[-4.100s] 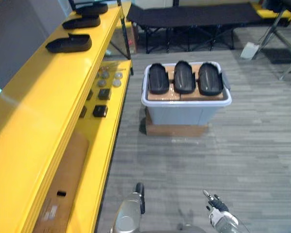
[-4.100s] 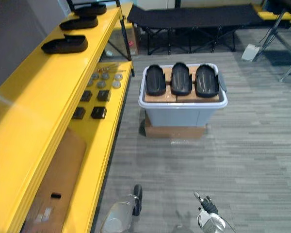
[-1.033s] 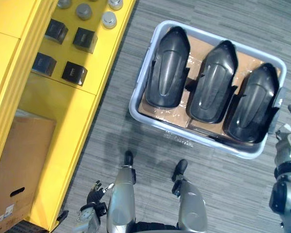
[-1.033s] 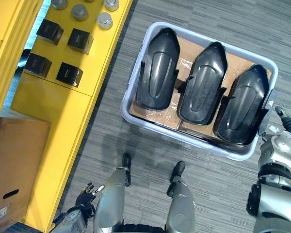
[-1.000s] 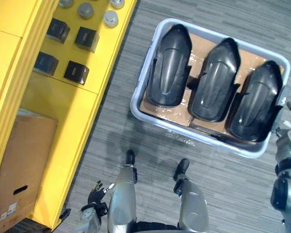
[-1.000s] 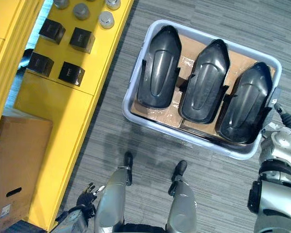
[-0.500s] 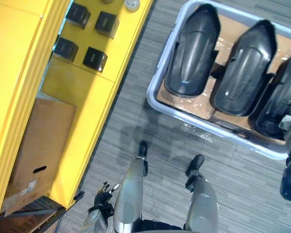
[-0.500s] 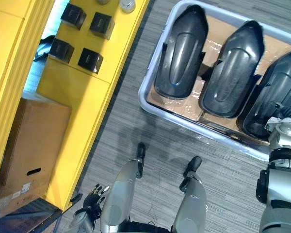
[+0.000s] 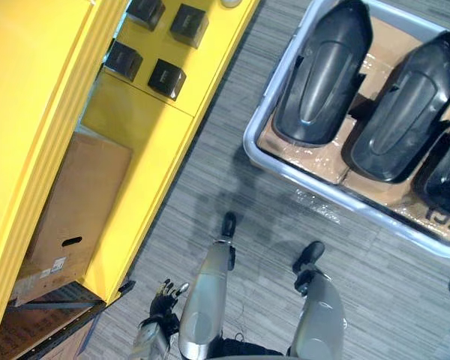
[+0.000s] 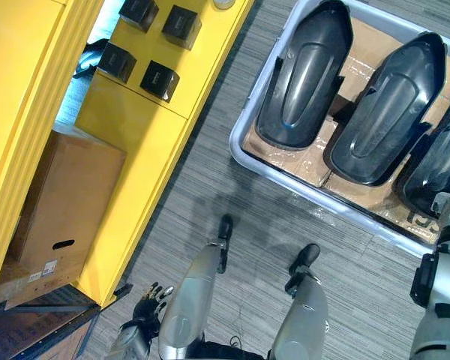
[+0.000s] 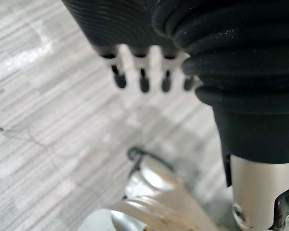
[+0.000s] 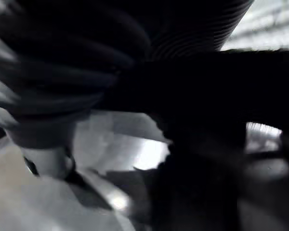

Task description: Walk over and take plastic housings, then place them on the shelf

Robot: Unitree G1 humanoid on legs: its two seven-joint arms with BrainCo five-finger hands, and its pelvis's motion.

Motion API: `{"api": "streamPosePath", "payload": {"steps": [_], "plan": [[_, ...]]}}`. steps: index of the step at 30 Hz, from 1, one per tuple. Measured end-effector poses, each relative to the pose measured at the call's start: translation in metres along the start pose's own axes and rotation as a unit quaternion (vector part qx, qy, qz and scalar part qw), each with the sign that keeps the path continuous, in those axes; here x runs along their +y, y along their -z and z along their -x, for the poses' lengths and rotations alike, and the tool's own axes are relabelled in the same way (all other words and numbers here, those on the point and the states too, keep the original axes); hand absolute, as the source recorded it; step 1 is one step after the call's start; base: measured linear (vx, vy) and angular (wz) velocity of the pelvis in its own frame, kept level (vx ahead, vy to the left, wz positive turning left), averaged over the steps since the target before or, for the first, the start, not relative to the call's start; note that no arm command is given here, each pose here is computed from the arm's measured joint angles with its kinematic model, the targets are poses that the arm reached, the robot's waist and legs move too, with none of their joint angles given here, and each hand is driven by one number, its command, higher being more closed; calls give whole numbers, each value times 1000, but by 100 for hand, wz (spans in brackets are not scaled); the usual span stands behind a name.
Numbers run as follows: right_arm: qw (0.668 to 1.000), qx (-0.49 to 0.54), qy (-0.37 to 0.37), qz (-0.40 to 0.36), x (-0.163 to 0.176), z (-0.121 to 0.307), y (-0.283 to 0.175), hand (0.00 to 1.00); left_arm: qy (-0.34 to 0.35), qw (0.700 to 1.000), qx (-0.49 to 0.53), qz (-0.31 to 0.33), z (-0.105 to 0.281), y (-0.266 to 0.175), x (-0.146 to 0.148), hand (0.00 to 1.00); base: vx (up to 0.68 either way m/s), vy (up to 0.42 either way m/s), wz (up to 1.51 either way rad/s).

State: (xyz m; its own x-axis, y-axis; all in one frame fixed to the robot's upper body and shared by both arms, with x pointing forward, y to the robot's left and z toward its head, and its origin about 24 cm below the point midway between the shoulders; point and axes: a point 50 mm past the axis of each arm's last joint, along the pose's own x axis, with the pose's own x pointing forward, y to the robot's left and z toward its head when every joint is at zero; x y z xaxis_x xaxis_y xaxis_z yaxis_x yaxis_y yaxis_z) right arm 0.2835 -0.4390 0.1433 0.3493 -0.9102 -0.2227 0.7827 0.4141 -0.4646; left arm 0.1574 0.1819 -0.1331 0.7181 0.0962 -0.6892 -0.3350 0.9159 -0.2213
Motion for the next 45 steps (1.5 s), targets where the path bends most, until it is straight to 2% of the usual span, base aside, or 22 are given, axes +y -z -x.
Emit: {"api": "streamPosePath", "payload": {"steps": [8,10,14,19,21,25,28,32,37,40,45], "plan": [[998,-1,36,42,3,2,3,100,13,1000,-5,3,0,-2,-2,0,11,-19,2],[997,-13,38,58,8,3,5,100,15,1000,-10,21,0,-3,-2,0,-15,-8,-4],[994,-56,27,89,24,10,2,100,30,996,-58,57,0,-19,-6,0,-26,0,-10],[979,-173,26,109,29,20,-14,100,55,982,-154,93,6,-62,-5,0,24,-26,-20],[965,-235,18,115,35,33,-17,100,57,974,-205,84,20,-85,1,0,117,-46,-28],[957,-264,-4,121,42,45,-5,100,60,964,-257,31,36,-119,-7,0,141,-29,-11],[954,-279,-15,109,44,58,3,100,91,950,-297,4,52,-145,-28,0,146,3,-8],[934,-343,-12,100,41,78,-12,100,149,924,-352,-10,71,-178,-55,0,96,28,-11],[880,-470,-41,56,64,130,-31,100,271,902,-335,10,75,-194,-94,0,21,16,-18],[817,-572,-58,42,81,167,-38,100,351,885,-307,-8,77,-193,-131,0,-30,38,-19],[740,-668,-72,-26,92,207,-40,100,372,884,-280,-30,66,-192,-152,0,-43,33,-8]]}}
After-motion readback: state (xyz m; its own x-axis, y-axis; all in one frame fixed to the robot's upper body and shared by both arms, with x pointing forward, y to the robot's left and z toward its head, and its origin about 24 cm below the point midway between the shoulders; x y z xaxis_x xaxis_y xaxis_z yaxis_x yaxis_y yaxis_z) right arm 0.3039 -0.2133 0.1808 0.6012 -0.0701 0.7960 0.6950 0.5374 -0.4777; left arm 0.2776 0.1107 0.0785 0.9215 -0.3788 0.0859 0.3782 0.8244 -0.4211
